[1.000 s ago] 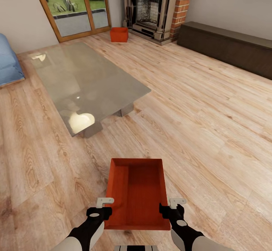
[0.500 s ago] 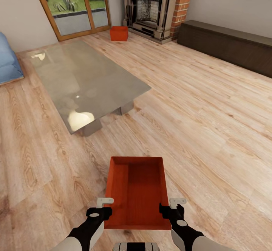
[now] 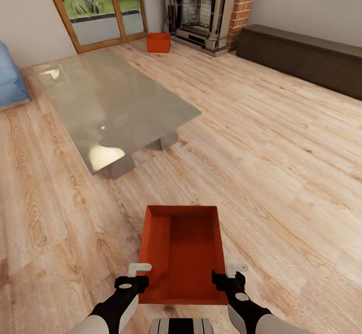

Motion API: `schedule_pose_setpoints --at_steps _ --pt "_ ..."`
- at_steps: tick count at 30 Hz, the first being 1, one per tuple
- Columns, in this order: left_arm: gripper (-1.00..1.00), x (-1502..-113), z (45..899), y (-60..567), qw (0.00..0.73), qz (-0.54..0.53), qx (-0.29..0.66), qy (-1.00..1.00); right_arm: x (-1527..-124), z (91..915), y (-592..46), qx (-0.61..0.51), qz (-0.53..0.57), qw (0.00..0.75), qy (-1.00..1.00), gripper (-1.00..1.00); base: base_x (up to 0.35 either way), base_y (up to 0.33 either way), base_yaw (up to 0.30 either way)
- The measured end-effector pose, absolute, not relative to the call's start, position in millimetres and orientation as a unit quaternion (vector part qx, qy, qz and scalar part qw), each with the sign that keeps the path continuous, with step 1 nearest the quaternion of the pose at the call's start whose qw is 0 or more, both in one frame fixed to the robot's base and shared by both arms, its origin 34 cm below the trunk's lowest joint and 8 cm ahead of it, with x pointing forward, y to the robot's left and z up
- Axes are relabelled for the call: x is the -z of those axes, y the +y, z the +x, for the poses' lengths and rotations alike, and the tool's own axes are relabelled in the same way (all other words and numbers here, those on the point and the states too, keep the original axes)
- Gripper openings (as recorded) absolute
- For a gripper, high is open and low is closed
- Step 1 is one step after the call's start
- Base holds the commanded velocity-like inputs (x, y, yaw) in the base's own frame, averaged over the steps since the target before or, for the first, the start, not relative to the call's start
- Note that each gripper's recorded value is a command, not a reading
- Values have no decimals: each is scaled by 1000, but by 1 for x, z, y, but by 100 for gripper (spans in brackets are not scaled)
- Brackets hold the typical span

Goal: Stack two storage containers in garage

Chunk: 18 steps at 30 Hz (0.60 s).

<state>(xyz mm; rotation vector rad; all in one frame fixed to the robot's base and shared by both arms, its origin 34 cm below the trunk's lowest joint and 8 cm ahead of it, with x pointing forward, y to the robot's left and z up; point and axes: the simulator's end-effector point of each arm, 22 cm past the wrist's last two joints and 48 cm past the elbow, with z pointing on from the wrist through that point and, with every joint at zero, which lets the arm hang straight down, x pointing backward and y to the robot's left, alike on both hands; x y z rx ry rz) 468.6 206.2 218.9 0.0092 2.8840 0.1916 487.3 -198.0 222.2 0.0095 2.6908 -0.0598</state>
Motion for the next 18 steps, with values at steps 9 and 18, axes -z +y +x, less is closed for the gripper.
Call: schedule_pose_setpoints --at_steps 9,18 --pt "100 -215 469 206 127 3 -66 990 -218 487 -198 22 3 224 974 100 0 0 0" --pt "100 -215 469 206 127 2 -66 990 -218 487 -198 21 3 224 974 100 0 0 0"
